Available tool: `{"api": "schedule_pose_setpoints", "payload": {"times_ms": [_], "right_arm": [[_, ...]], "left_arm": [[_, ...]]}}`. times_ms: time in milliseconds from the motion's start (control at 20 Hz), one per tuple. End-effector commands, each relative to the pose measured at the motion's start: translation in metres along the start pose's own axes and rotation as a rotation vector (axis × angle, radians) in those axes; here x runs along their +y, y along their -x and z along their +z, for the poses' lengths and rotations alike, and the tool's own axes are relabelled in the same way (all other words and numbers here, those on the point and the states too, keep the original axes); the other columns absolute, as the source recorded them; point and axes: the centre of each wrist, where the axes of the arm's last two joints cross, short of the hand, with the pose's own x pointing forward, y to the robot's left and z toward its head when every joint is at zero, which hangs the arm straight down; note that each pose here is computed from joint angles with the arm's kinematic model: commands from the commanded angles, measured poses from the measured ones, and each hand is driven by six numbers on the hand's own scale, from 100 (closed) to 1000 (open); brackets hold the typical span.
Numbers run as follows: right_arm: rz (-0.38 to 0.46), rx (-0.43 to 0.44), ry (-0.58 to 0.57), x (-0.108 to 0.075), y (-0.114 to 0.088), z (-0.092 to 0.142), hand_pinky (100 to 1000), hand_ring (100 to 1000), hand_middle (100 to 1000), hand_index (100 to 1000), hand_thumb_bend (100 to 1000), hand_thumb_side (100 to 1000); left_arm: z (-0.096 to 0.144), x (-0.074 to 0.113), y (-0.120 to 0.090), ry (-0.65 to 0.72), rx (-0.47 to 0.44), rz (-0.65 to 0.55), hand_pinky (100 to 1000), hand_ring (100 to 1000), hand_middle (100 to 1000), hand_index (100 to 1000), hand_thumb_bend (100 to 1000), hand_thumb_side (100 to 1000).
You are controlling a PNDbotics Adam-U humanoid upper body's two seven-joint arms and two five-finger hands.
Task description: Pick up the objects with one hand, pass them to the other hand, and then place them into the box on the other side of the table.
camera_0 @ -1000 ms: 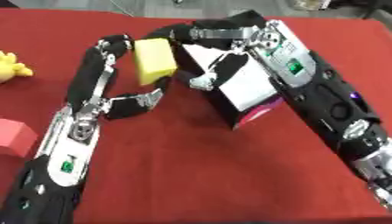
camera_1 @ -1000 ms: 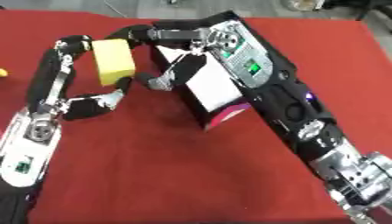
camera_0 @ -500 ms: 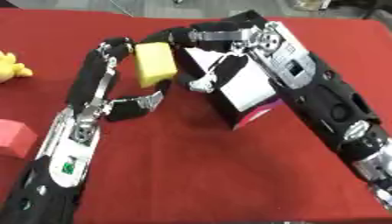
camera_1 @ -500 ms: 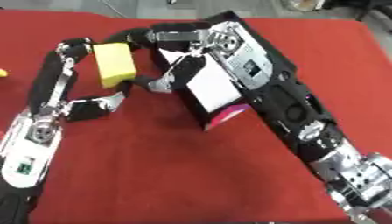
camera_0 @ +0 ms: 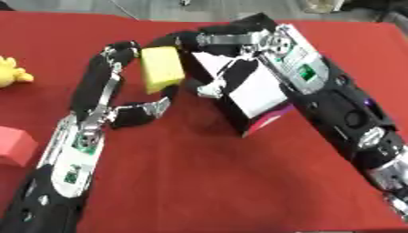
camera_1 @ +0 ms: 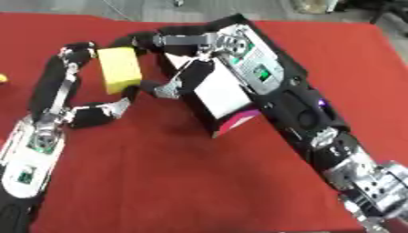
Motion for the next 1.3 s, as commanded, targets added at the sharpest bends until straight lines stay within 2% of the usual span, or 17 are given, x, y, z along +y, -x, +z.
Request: {"api": "schedule_pose_setpoints", "payload": {"times_ms": [50, 150, 650, 1300], "right_arm": [[0.078, -0.055, -0.068, -0.0075, -0.0087, -0.0054, 1000, 1000, 1000, 1000, 100, 198], [0.081, -0.057, -0.067, -0.0078, -0.0084, -0.0054, 1000, 1000, 1000, 1000, 100, 242], [0.072, -0.053, -0.064, -0.0093, -0.0083, -0.0065, 1000, 1000, 1000, 1000, 100, 321], [0.072, -0.055, -0.065, -0.0098, -0.0099, -0.0073, 1000, 1000, 1000, 1000, 100, 307]], "left_arm": [[-0.0170, 0.0025, -0.0125, -0.039, -0.062, 0.012, 762, 599, 485, 565, 100, 356], [-0.0178, 0.0020, -0.0134, -0.042, -0.075, 0.018, 762, 600, 486, 566, 100, 354], [-0.0208, -0.0017, -0.0172, -0.046, -0.101, 0.031, 758, 598, 484, 566, 100, 354], [-0.0229, -0.0056, -0.0197, -0.050, -0.114, 0.044, 753, 597, 483, 568, 100, 372]]}}
